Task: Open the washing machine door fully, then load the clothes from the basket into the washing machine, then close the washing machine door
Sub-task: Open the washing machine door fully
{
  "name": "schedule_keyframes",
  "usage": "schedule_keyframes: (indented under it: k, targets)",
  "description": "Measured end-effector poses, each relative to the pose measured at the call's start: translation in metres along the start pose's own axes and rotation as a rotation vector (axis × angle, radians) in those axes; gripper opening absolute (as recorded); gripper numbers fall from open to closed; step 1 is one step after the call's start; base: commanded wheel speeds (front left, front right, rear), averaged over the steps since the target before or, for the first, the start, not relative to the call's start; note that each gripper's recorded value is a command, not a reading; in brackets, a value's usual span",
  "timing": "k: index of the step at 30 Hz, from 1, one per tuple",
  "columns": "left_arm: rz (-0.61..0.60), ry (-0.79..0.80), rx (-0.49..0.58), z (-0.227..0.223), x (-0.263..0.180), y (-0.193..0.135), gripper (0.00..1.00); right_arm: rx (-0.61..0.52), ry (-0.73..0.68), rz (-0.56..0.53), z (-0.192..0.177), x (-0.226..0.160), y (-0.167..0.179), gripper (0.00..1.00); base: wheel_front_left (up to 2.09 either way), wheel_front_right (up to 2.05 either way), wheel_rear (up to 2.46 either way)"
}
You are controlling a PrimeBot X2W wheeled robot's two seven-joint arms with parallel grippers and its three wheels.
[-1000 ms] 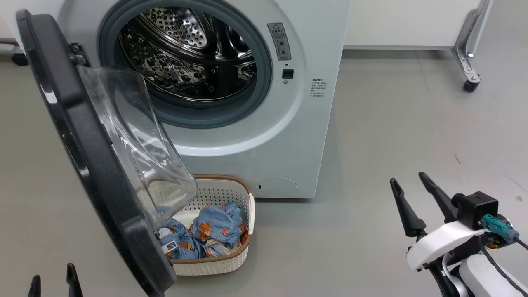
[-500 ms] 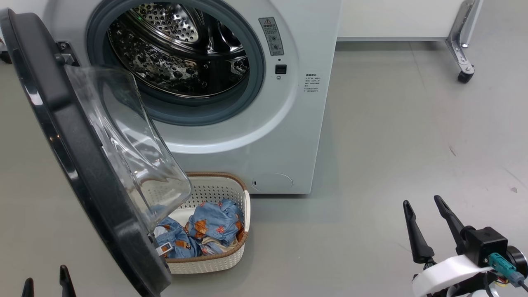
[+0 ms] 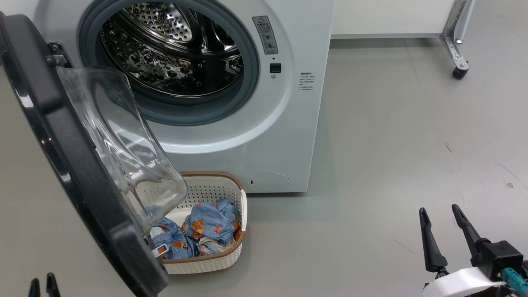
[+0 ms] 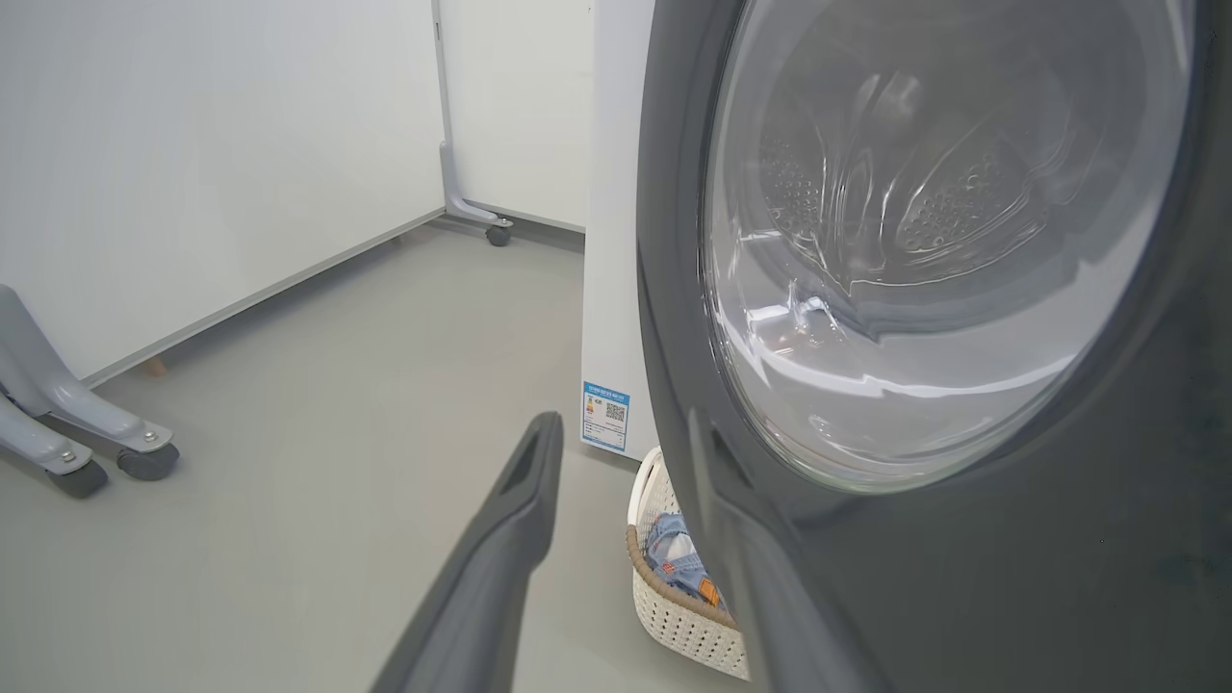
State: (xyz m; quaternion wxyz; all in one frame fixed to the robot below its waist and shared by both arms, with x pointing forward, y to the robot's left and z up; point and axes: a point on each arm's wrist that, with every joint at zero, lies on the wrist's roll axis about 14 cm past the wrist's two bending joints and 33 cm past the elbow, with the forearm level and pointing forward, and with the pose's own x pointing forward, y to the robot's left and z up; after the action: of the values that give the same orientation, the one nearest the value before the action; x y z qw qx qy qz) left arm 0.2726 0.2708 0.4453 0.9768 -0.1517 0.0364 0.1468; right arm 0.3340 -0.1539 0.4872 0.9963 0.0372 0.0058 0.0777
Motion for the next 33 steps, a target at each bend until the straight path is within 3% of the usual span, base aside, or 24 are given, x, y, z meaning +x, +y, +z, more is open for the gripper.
schedule_keyframes:
  k: [9, 17, 21, 25, 29, 33]
  targets:
    - [0.046, -0.041, -0.019, 0.012, -0.002, 0.014, 0.00, 0.005, -0.006, -0.018, 0.000, -0.002, -0.003, 1.00, 0.00, 0.00, 0.00]
    - [0.092, -0.305, -0.030, 0.094, 0.006, 0.024, 0.00, 0.028, -0.009, 0.024, -0.001, 0.000, 0.012, 1.00, 0.00, 0.00, 0.00]
    - [0.022, -0.526, -0.015, 0.162, 0.004, -0.002, 0.00, 0.025, 0.011, 0.027, -0.006, -0.004, 0.011, 1.00, 0.00, 0.00, 0.00]
    - [-0.062, -0.660, 0.026, 0.201, -0.012, -0.031, 0.00, 0.038, 0.032, 0.049, -0.013, -0.008, 0.020, 1.00, 0.00, 0.00, 0.00]
    - [-0.208, -0.688, -0.010, 0.208, -0.024, -0.072, 0.00, 0.047, 0.038, 0.034, -0.016, -0.010, 0.019, 1.00, 0.00, 0.00, 0.00]
    - [-0.482, -0.599, -0.170, 0.199, -0.042, -0.146, 0.00, 0.060, 0.061, 0.039, -0.023, -0.015, 0.021, 1.00, 0.00, 0.00, 0.00]
